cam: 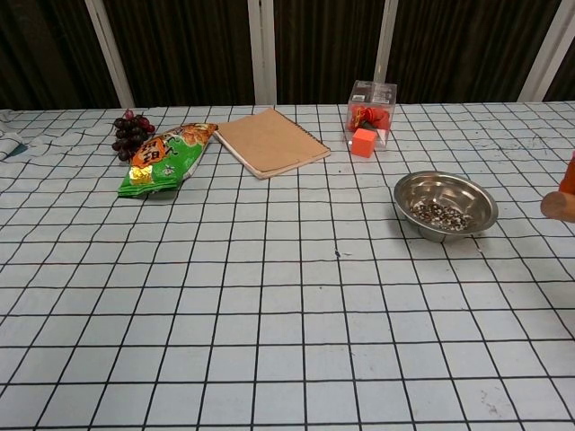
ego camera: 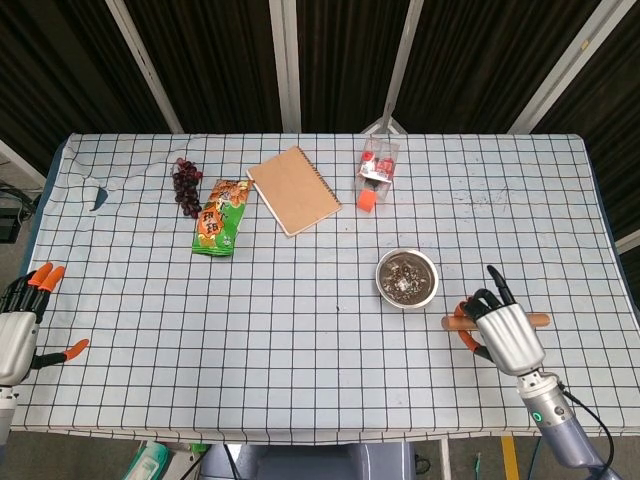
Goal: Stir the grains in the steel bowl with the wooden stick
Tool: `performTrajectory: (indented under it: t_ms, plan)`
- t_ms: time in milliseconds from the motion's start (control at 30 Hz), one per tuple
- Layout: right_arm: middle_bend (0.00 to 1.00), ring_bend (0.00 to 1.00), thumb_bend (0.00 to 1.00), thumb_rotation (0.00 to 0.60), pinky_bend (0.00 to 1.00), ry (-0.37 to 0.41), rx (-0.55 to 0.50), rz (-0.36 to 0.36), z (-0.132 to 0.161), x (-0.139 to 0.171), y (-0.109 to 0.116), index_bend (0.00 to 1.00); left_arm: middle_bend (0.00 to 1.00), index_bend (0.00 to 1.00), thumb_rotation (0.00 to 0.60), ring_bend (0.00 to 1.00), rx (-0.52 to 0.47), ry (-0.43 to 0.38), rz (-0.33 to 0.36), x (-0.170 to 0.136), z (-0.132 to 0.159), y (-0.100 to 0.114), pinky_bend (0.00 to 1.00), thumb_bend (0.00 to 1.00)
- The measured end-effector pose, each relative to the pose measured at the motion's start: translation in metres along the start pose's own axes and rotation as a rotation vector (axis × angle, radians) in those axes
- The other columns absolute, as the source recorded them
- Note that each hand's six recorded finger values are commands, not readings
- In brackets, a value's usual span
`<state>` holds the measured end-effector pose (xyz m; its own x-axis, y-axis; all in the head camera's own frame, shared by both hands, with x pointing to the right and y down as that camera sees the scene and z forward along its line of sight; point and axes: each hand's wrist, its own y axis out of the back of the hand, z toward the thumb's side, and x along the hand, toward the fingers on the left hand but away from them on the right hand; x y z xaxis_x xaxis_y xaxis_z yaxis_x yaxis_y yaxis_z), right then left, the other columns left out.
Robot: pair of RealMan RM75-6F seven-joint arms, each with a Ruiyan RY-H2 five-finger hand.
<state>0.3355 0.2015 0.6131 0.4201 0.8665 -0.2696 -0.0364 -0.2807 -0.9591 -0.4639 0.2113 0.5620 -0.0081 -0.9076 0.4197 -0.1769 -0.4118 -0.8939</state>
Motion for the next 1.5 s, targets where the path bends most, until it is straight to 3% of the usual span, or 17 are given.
performTrajectory:
  t_ms: [300,400,767,967,1300,1400,1500]
  plan:
    - [0.74,0.37,0.55,0.6,0.0,0.016,0.038,0.053,0.01,-0.003,-0.018,0.85,0.0,0.0,0.6,0.0,0.001,-0.001,0.001,0.0,0.0,0.0,0.0,0.02]
    - [0.72,0.31,0.55,0.6,0.0,0.007,0.064,0.072,0.012,-0.004,-0.023,0.75,0.0,0.0,0.6,0.0,0.0,-0.002,0.001,0.0,-0.001,0.001,0.0,0.02]
    - [0.5,0.12,0.55,0.6,0.0,-0.033,0.123,0.155,0.016,0.0,-0.032,0.43,0.0,0.0,0.6,0.0,-0.001,-0.004,0.002,0.0,0.0,0.001,0.0,0.02]
    - [0.43,0.08,0.54,0.6,0.0,-0.044,0.133,0.184,0.02,0.007,-0.032,0.33,0.0,0.0,0.6,0.0,0.0,-0.006,0.002,0.0,0.0,0.001,0.0,0.02]
    - [0.38,0.07,0.53,0.6,0.0,-0.074,0.16,0.155,0.02,0.017,-0.018,0.27,0.0,0.0,0.6,0.0,-0.002,-0.008,0.005,-0.001,0.0,0.002,0.0,0.02]
    - [0.31,0.04,0.53,0.6,0.0,-0.106,0.159,0.112,0.012,0.021,-0.004,0.22,0.0,0.0,0.6,0.0,0.002,-0.013,0.007,-0.001,0.0,0.002,0.0,0.02]
    - [0.16,0.0,0.53,0.6,0.0,-0.16,0.144,0.052,-0.001,0.026,0.017,0.1,0.0,0.0,0.6,0.0,0.027,-0.02,0.014,-0.001,-0.001,0.004,0.0,0.02]
